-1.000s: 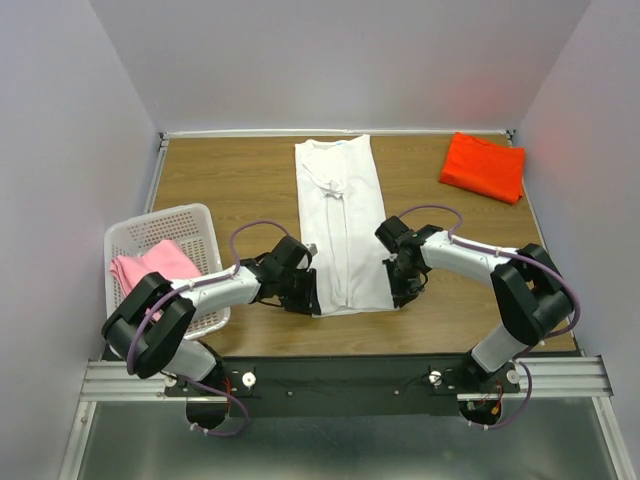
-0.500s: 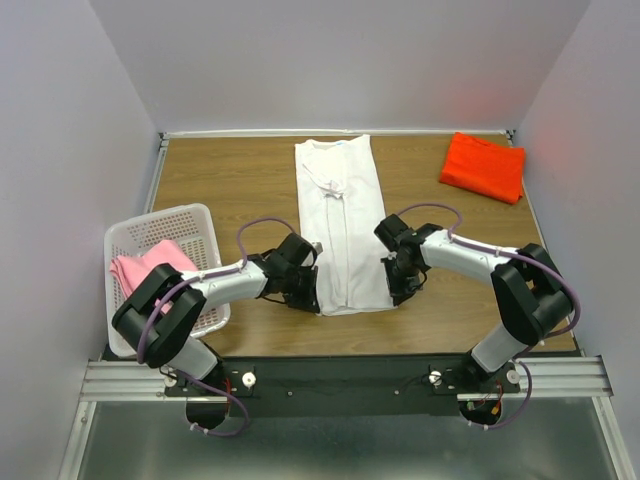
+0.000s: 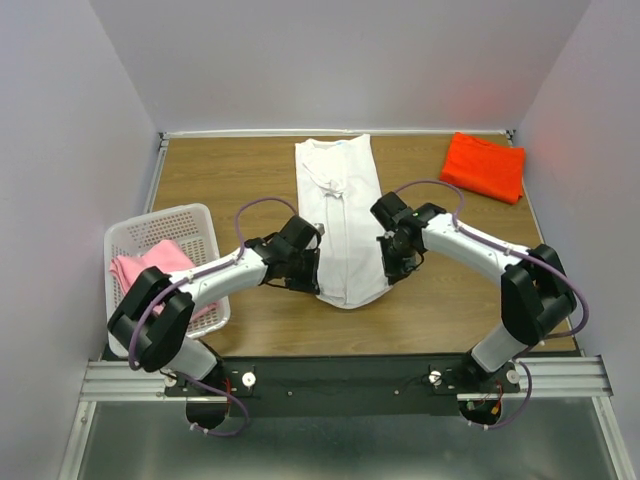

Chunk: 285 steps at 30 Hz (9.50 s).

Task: Fold and stack the t-shirts
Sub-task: Fold the tshirt

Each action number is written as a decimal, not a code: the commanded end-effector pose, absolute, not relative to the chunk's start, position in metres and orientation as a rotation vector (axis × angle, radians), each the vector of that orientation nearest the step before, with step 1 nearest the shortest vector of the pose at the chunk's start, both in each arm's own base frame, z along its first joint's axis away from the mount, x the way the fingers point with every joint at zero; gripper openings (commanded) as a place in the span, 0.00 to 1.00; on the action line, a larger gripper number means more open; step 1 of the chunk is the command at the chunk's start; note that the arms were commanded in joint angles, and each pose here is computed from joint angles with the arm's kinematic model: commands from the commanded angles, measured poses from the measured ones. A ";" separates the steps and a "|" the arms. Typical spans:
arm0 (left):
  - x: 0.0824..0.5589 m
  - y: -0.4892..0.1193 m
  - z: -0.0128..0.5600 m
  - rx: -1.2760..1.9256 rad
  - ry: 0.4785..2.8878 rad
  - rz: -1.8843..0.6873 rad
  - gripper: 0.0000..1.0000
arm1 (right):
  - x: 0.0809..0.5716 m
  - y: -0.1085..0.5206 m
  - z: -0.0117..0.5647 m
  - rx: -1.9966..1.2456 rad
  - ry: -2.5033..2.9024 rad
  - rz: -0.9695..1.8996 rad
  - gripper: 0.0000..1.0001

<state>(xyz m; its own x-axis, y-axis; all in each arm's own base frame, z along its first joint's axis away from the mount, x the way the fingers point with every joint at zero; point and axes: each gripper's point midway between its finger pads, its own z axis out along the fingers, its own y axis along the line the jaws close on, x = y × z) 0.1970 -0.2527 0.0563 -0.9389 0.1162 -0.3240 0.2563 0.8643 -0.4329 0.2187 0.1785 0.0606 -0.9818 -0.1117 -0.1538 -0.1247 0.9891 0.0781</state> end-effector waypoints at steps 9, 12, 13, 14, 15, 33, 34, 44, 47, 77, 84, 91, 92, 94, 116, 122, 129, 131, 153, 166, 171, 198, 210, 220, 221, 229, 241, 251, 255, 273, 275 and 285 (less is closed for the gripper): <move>0.276 -0.238 0.078 0.295 2.663 -0.541 0.00 | 0.284 0.181 0.081 -0.144 2.892 0.019 0.00; 0.288 -0.238 0.076 0.299 2.665 -0.544 0.00 | 0.302 0.185 0.082 -0.145 2.875 0.014 0.00; 0.293 -0.240 0.078 0.301 2.654 -0.545 0.00 | 0.307 0.185 0.082 -0.146 2.872 0.005 0.00; 0.297 -0.239 0.079 0.311 2.651 -0.545 0.00 | 0.316 0.188 0.083 -0.145 2.862 0.008 0.00; 0.304 -0.238 0.078 0.301 2.650 -0.547 0.00 | 0.320 0.187 0.082 -0.152 2.858 -0.004 0.00; 0.393 -0.230 0.070 0.310 2.636 -0.508 0.00 | 0.425 0.187 0.078 -0.146 2.773 -0.021 0.01; 0.401 -0.232 0.075 0.310 2.618 -0.510 0.00 | 0.429 0.186 0.076 -0.149 2.774 -0.020 0.00; 0.451 -0.227 0.078 0.279 2.585 -0.527 0.00 | 0.477 0.184 0.067 -0.163 2.735 -0.018 0.00; 0.467 -0.228 0.082 0.275 2.559 -0.549 0.00 | 0.491 0.184 0.068 -0.180 2.707 -0.018 0.00; 0.548 -0.211 0.075 0.158 2.412 -0.781 0.03 | 0.577 0.196 0.070 -0.079 2.518 0.235 0.02; 0.556 -0.201 0.085 0.137 2.373 -0.763 0.50 | 0.578 0.190 0.082 -0.076 2.490 0.199 0.68; 0.523 -0.202 0.083 0.146 2.390 -0.809 0.54 | 0.541 0.178 0.075 -0.086 2.558 0.171 0.73; 0.517 -0.205 0.080 0.154 2.398 -0.817 0.54 | 0.536 0.177 0.073 -0.083 2.567 0.171 0.73; 0.506 -0.209 0.074 0.175 2.413 -0.828 0.54 | 0.523 0.173 0.065 -0.079 2.600 0.169 0.70; 0.432 -0.215 0.016 0.248 2.576 -0.767 0.15 | 0.431 0.171 0.022 -0.035 2.796 0.296 0.17; 0.393 -0.214 0.014 0.281 2.607 -0.748 0.01 | 0.392 0.165 0.030 -0.026 2.819 0.291 0.04; 0.335 -0.214 0.019 0.308 2.629 -0.763 0.00 | 0.323 0.158 0.033 -0.020 2.867 0.272 0.03; 0.313 -0.217 0.021 0.329 2.636 -0.777 0.00 | 0.299 0.155 0.036 -0.007 2.876 0.267 0.03; 0.259 -0.218 0.107 0.420 2.432 -0.838 0.52 | 0.262 0.190 0.104 0.016 2.735 0.479 0.56; 0.240 -0.268 0.085 0.713 2.344 -1.074 0.51 | 0.291 0.259 0.075 -0.207 2.830 0.557 0.57; 0.214 -0.277 0.054 0.805 2.399 -1.133 0.52 | 0.297 0.273 0.062 -0.256 2.848 0.565 0.57; 0.202 -0.265 0.014 0.781 2.565 -1.032 0.50 | 0.394 0.274 0.081 -0.133 2.651 0.335 0.59; 0.203 -0.263 0.014 0.762 2.573 -1.007 0.50 | 0.304 0.263 0.076 -0.244 2.753 0.408 0.59; 0.201 -0.263 0.012 0.772 2.577 -1.011 0.50 | 0.282 0.268 0.059 -0.257 2.820 0.416 0.60; 0.201 -0.263 0.013 0.775 2.572 -1.013 0.50 | 0.282 0.268 0.055 -0.252 2.825 0.412 0.60; 0.202 -0.264 0.014 0.779 2.566 -1.014 0.50 | 0.297 0.287 0.037 -0.226 2.822 0.462 0.60; 0.201 -0.265 0.013 0.798 2.564 -1.024 0.50 | 0.330 0.276 0.028 -0.115 2.751 0.272 0.60; 0.205 -0.267 0.011 0.825 2.570 -1.012 0.50 | 0.376 0.277 0.035 -0.056 2.647 0.181 0.61; 0.206 -0.266 0.010 0.822 2.574 -1.003 0.50 | 0.392 0.274 0.039 -0.021 2.623 0.179 0.61; 0.232 -0.269 0.034 0.829 2.525 -0.904 0.50 | 0.408 0.232 0.112 0.042 2.478 0.208 0.68; 0.242 -0.273 0.049 0.823 2.496 -0.889 0.50 | 0.388 0.219 0.112 0.054 2.498 0.216 0.69; 0.270 -0.271 0.104 0.700 2.430 -0.788 0.52 | 0.290 0.198 0.072 -0.036 2.703 0.389 0.70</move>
<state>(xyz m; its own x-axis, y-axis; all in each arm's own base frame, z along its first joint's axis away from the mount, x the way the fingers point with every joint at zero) 0.2658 -0.2851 0.0911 -0.7370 0.3451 -0.5812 0.6394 0.6349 -0.4338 0.3242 0.1939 0.0889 -0.8668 0.0784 -0.4924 -0.0347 0.9757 0.2163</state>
